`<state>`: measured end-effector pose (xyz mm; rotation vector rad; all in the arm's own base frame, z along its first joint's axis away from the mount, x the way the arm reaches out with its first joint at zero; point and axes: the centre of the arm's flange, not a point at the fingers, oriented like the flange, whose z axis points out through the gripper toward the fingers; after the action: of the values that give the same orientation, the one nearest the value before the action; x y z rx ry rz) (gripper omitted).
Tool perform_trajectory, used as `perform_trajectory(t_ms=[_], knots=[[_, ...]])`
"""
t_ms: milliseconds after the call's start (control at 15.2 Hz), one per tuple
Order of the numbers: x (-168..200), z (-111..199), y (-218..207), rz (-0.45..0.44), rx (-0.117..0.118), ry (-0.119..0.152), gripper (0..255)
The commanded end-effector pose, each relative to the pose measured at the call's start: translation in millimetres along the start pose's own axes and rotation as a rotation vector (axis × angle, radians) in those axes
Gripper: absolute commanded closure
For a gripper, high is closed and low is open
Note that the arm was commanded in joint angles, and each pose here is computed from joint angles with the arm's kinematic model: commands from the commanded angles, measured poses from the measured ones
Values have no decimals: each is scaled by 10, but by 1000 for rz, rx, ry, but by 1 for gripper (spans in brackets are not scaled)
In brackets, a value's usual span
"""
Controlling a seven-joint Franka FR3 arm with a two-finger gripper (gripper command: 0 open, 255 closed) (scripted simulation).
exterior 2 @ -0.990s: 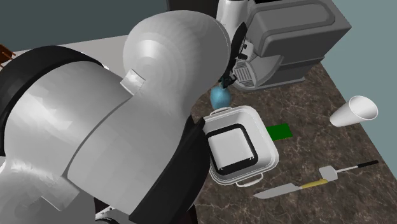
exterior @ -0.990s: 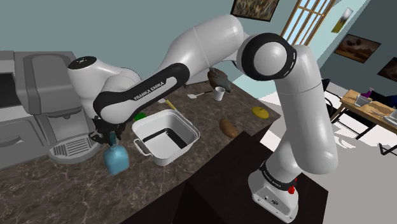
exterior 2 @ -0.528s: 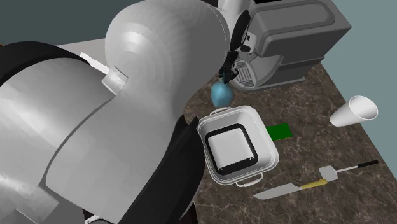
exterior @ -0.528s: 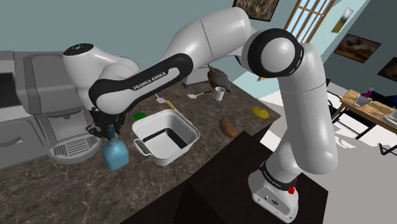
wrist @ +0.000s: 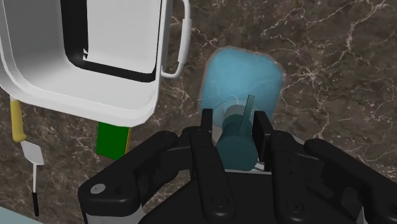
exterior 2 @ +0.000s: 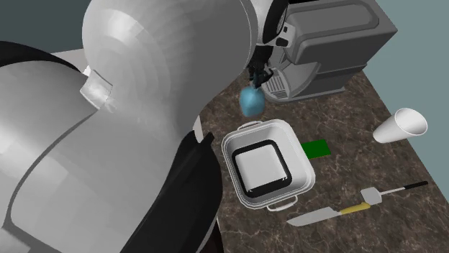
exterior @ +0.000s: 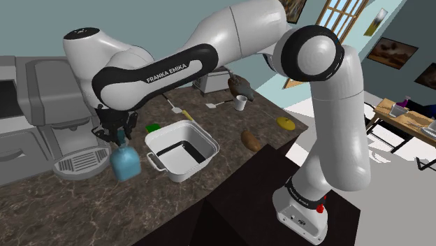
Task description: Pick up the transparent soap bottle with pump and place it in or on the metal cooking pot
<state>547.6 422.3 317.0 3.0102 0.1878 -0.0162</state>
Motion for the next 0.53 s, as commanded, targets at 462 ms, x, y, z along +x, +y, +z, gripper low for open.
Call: perform_trajectory(t_ms=[462], knots=[[-13,-469,57,0,0,0,255]])
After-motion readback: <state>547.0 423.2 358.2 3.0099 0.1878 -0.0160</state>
